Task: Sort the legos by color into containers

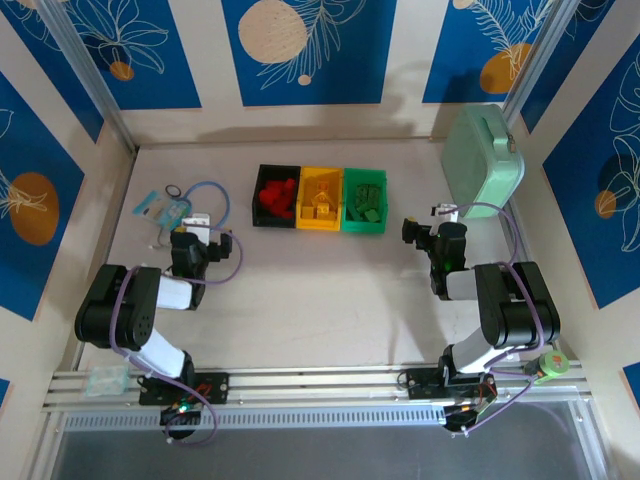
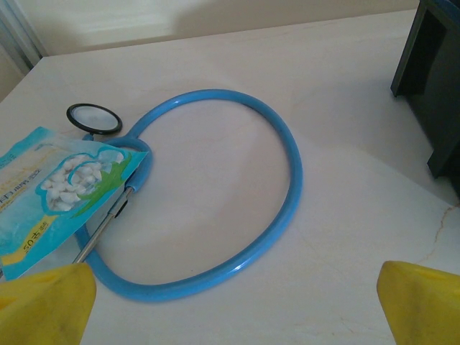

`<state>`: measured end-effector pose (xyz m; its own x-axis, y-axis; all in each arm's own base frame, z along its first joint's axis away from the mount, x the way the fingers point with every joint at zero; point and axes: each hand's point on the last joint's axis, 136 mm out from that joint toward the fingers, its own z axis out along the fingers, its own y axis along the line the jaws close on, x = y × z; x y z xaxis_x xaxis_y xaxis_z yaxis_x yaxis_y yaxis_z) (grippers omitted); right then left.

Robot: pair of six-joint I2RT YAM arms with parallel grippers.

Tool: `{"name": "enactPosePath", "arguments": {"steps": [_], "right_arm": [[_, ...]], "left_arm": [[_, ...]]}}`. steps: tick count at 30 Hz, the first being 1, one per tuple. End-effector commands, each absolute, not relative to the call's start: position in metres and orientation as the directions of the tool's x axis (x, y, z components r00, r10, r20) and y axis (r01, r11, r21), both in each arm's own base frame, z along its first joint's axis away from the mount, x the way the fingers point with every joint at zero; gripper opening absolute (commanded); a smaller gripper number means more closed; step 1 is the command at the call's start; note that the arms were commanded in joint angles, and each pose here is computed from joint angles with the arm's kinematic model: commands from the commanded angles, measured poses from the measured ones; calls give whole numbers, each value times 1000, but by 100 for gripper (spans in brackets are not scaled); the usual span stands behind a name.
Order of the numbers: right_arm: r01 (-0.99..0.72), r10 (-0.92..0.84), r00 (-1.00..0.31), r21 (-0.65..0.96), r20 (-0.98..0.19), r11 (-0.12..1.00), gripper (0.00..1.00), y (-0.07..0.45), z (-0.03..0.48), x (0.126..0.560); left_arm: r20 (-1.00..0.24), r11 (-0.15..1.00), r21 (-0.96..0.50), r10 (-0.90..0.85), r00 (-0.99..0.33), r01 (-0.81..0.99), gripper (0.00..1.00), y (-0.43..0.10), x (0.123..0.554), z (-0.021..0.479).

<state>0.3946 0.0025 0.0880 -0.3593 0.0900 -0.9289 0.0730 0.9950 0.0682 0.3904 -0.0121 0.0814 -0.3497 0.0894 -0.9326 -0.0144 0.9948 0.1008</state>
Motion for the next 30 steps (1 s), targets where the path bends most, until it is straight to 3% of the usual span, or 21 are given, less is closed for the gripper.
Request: {"name": "enactPosePath", "arguments": {"steps": [1, 30], "right_arm": [[64, 100, -344, 83, -934, 994, 99, 5, 95, 396], [65, 101, -343, 84, -934, 994, 99, 5, 95, 396]], "left_arm": [[-943, 995, 99, 94, -320, 1, 100, -15, 395, 92], [-942, 995, 100, 95, -321, 1, 100, -15, 396, 92]]}}
